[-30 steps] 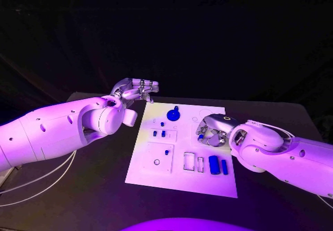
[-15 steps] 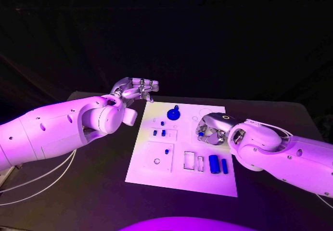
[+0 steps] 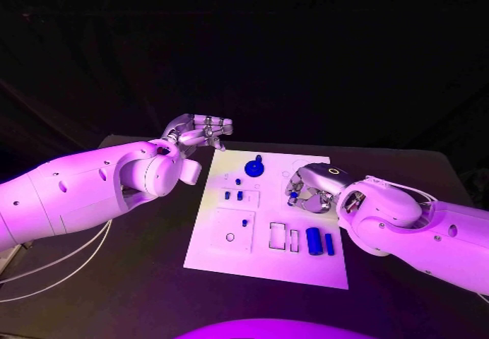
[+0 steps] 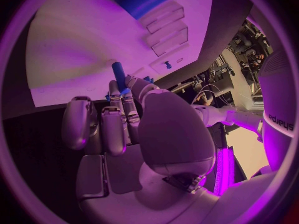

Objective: Assemble the parts on the task board

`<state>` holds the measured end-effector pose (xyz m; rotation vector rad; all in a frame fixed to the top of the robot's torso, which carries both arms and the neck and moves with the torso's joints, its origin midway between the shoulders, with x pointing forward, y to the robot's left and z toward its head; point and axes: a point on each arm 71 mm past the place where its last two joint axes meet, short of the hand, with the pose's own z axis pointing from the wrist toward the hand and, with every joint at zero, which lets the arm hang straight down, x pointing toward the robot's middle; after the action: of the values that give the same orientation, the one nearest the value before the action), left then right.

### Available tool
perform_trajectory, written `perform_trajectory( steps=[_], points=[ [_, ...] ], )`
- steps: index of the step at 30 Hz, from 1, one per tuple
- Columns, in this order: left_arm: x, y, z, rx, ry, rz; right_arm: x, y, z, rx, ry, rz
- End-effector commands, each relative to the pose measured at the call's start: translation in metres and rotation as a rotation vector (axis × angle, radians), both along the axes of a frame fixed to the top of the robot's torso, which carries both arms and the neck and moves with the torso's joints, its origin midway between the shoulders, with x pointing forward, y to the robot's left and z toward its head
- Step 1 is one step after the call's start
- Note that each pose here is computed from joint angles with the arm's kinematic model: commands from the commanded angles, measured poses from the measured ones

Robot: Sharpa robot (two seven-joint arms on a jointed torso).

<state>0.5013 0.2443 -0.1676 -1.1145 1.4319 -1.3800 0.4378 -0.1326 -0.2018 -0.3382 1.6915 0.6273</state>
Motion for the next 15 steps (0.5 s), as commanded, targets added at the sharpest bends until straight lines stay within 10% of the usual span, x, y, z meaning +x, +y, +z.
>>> perform_trajectory(
  steps=[1, 15],
  points=[
    [0.0001, -0.003, 0.0007, -0.010, -0.002, -0.016, -0.003, 0.003, 0.013, 0.036, -0.048, 0.005],
    [0.0009, -0.007, 0.0001, -0.014, -0.001, -0.025, -0.041, 0.063, 0.027, 0.148, -0.013, 0.177]
  ],
)
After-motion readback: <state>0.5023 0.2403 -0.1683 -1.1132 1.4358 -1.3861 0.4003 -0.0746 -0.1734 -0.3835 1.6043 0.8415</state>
